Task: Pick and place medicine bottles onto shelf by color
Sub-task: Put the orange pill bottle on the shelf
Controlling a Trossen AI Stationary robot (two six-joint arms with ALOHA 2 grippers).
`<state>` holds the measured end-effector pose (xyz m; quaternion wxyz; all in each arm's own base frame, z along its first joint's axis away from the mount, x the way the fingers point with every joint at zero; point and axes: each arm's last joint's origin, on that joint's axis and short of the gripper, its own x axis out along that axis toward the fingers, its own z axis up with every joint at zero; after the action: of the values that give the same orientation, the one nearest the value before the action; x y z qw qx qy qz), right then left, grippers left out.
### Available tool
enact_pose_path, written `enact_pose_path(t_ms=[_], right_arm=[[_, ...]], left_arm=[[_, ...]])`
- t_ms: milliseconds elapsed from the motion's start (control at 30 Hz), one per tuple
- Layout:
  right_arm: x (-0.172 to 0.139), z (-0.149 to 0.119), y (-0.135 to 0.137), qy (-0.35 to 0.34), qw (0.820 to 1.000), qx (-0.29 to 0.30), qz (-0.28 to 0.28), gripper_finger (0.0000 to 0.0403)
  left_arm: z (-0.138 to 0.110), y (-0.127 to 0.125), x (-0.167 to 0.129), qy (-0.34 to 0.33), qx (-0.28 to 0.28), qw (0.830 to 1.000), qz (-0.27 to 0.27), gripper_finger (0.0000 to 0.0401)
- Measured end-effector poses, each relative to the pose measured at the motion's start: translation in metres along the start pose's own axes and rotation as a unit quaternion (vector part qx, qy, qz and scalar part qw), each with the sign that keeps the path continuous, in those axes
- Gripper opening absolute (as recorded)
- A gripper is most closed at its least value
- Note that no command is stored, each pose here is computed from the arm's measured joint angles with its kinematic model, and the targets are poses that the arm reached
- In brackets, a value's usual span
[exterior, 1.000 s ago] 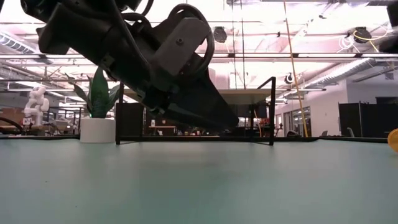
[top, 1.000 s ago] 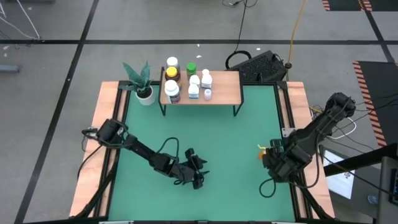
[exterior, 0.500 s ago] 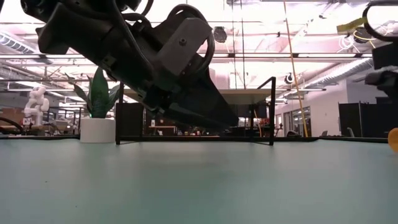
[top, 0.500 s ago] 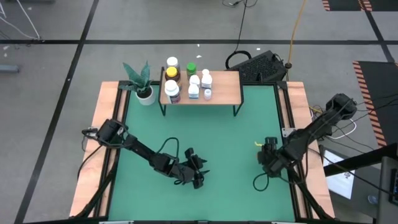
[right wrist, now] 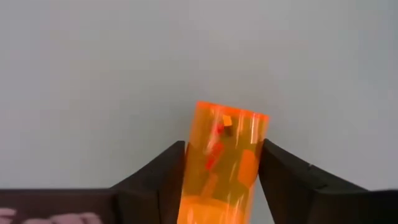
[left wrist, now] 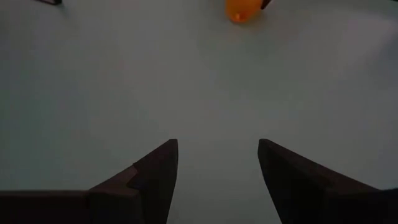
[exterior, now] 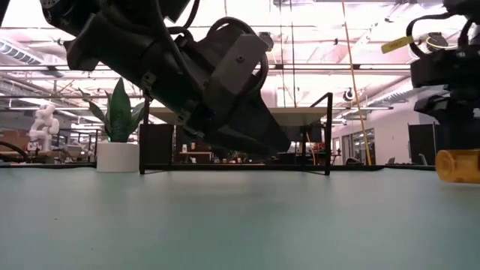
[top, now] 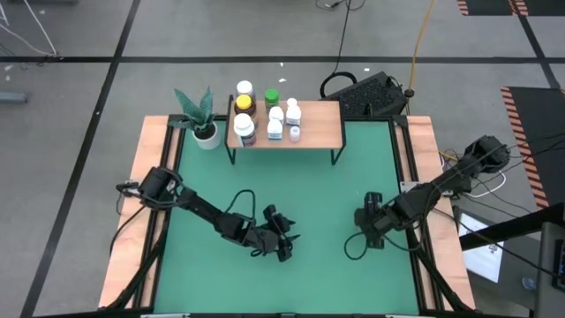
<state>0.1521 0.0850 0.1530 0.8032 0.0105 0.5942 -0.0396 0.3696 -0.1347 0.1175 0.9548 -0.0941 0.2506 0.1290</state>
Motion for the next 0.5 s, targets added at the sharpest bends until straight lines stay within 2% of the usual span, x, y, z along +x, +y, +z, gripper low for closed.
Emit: enact_pose_path(t_ms=[133,233,500], right_arm=[[0.0,0.006,0.003,-0.014,0.999,0.031,0.034,0.017],[-0.001,0.015,0.008,-0.058,0.995,0.045,0.065,0.017],[-0.01,0.038,0.022,-0.185,0.973,0.02,0.138,0.017]], left_arm=[[-0.001,-0.001,-0.001,0.0,0.001,1.0,-0.002,0.0225],[0.0,-0.001,-0.001,-0.004,0.004,1.0,-0.004,0.0225],[0.01,-0.011,-0.004,-0.058,0.022,0.998,-0.034,0.0225]])
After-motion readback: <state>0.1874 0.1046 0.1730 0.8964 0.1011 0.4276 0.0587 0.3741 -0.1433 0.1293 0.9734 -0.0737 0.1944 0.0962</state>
